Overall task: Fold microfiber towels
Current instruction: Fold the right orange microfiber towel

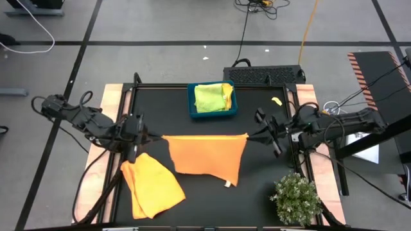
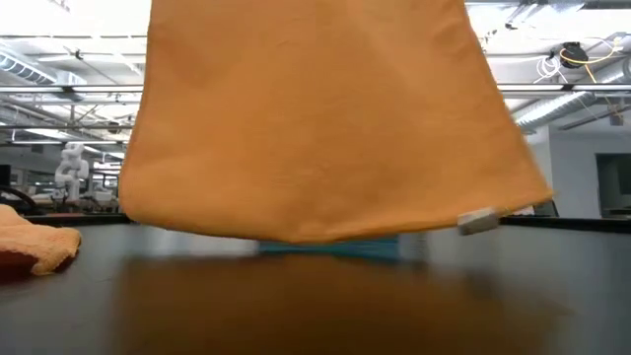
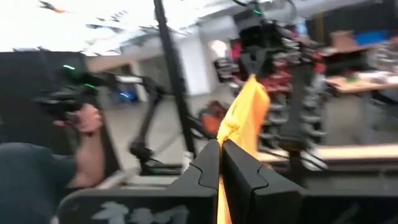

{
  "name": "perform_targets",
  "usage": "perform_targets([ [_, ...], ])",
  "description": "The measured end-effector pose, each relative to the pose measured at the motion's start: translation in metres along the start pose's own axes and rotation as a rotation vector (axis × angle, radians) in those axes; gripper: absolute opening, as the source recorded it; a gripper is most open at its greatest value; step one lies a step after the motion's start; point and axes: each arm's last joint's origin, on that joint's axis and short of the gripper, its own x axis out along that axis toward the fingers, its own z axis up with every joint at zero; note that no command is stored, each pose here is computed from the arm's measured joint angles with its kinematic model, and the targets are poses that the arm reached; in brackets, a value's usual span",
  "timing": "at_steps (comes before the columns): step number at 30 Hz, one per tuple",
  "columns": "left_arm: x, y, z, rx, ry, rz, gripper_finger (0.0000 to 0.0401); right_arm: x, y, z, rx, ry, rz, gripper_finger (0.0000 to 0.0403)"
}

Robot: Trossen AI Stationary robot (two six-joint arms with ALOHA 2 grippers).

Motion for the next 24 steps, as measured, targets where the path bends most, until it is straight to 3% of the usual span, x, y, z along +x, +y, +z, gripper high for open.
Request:
perform_targets([
  [7, 0.009, 0.018, -0.025, -0.066, 0.209, 0.164, 0.0004, -0.005, -0.024, -0.014, 0.029, 0.169, -0.299, 0.0003],
  [12, 0.020, 0.036, -0.047, -0.041, 0.344, 0.338, 0.0003, -0.006, -0.047, -0.028, 0.007, 0.269, -0.500, 0.0003],
  [19, 0.038, 0.059, -0.055, 0.033, 0.431, 0.453, 0.0003, -0.005, -0.066, -0.030, -0.060, 0.289, -0.575, 0.0003],
  [24, 0.040, 0.059, -0.047, 0.056, 0.386, 0.380, 0.0005, -0.005, -0.062, -0.026, -0.038, 0.274, -0.485, 0.0003],
])
